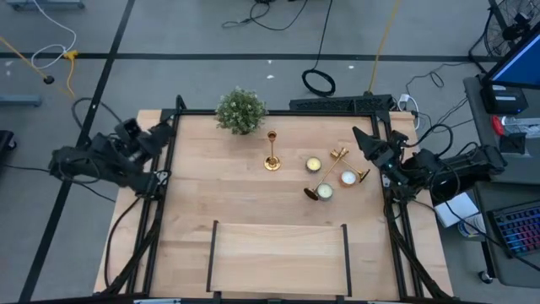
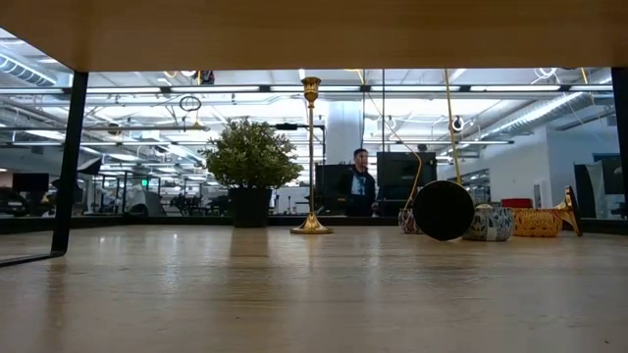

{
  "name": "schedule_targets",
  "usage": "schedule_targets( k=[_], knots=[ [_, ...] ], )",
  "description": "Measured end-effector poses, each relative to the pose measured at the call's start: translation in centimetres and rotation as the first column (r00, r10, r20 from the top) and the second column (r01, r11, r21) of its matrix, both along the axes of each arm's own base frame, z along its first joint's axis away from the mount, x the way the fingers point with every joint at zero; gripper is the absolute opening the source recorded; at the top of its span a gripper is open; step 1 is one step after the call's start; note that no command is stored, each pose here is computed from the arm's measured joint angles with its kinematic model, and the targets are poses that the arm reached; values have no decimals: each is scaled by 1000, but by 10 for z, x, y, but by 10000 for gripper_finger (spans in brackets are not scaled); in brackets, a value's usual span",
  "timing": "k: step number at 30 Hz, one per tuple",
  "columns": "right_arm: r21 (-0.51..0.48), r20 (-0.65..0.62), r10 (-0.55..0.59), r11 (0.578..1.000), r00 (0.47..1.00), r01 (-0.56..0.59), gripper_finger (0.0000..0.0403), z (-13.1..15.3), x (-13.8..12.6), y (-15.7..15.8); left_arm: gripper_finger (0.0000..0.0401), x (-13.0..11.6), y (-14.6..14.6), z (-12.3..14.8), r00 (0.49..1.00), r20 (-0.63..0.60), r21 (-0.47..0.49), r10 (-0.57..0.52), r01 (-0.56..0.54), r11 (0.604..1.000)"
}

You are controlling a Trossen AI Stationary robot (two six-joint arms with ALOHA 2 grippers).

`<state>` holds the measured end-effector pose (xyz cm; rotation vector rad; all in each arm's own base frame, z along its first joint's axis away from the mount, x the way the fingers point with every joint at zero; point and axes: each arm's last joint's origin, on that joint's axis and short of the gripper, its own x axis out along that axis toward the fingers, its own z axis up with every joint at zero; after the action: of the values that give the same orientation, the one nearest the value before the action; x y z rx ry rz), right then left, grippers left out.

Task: Pick & Place candle stick holders
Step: Put the left gold candle holder on the shelf

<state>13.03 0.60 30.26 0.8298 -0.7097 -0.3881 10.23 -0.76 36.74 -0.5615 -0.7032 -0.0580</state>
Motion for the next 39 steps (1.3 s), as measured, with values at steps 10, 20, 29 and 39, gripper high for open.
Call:
schedule_targets(
  k=[10,20,29,39],
  knots=[
    [-33,-100,21,999,995,-25,141,-8,5,2,33,32,-4,44,769,-631,165,100,7,986],
    [-28,-274,104,993,956,-116,142,-26,14,5,73,27,-2,42,510,-847,179,149,10,984],
    [-168,-419,202,941,885,-294,142,-24,27,11,203,37,8,22,324,-933,121,157,-127,984],
    [-181,-668,106,937,737,-299,201,-2,61,8,290,79,14,-5,119,-991,58,64,-53,997]
  ],
)
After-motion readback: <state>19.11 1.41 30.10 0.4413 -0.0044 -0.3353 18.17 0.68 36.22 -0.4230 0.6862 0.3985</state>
